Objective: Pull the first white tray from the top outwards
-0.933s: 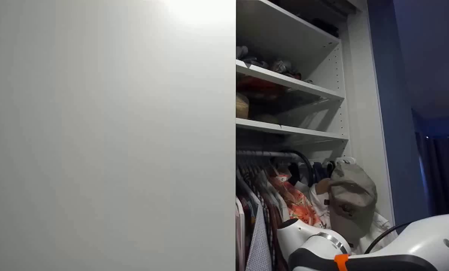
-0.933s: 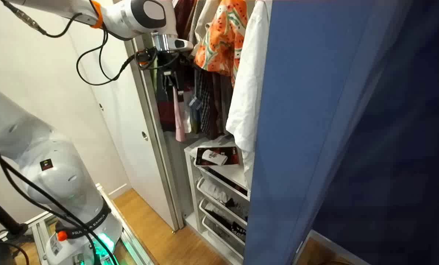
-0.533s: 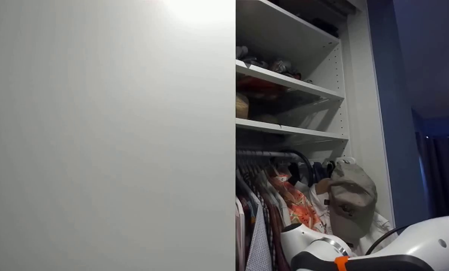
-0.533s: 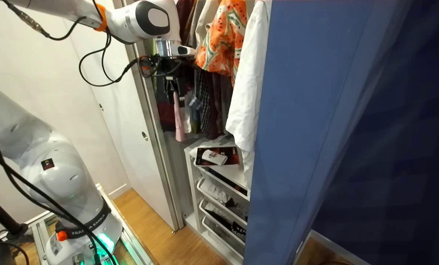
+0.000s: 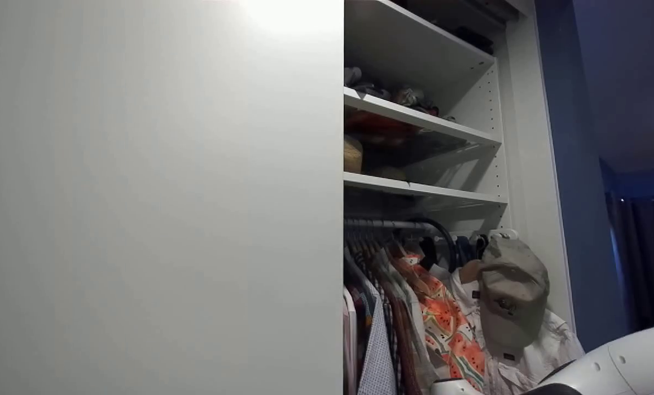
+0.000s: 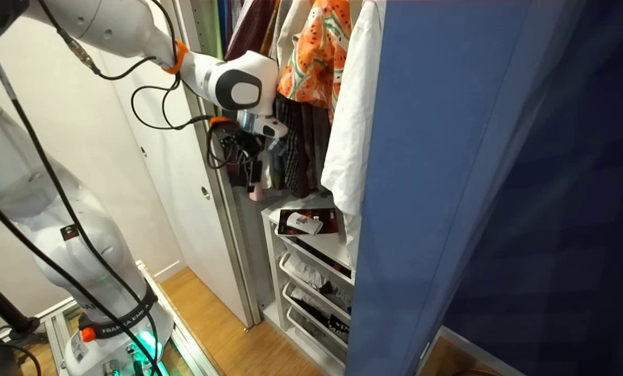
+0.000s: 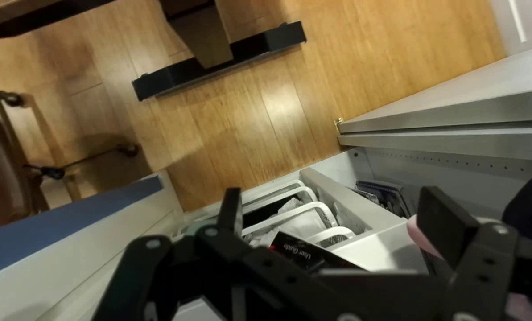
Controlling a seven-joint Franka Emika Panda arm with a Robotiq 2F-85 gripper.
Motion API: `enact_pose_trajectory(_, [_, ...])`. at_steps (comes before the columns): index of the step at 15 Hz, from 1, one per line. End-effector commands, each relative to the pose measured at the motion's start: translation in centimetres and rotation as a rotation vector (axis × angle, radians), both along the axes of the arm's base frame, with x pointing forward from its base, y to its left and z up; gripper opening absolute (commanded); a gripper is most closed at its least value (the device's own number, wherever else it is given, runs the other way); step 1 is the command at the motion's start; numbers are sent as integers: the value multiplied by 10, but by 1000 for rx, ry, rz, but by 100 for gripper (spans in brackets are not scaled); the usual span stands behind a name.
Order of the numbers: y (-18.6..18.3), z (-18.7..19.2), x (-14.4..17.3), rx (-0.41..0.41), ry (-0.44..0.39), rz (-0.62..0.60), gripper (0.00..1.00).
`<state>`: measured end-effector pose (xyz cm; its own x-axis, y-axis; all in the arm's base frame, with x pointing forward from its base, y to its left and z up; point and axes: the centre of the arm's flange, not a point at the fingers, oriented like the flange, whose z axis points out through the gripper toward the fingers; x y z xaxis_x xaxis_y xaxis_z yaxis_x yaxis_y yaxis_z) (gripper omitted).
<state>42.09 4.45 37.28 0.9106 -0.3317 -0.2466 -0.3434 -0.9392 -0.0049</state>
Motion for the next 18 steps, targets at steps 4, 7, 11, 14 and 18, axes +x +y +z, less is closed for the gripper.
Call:
enact_pose_trajectory(4, [-6,-102,-43,27,62,-267,100])
enact_pose_trajectory(7, [-10,-131,-67,-58,57,-405,100])
enact_pose_trajectory(11, [-24,-158,-111,-132,75,-610,100])
enact_pose_trajectory(14, [-24,-146,-62,-95,72,-621,100])
enact_pose_trajectory(18, [-28,-142,-55,-70,47,-670,100])
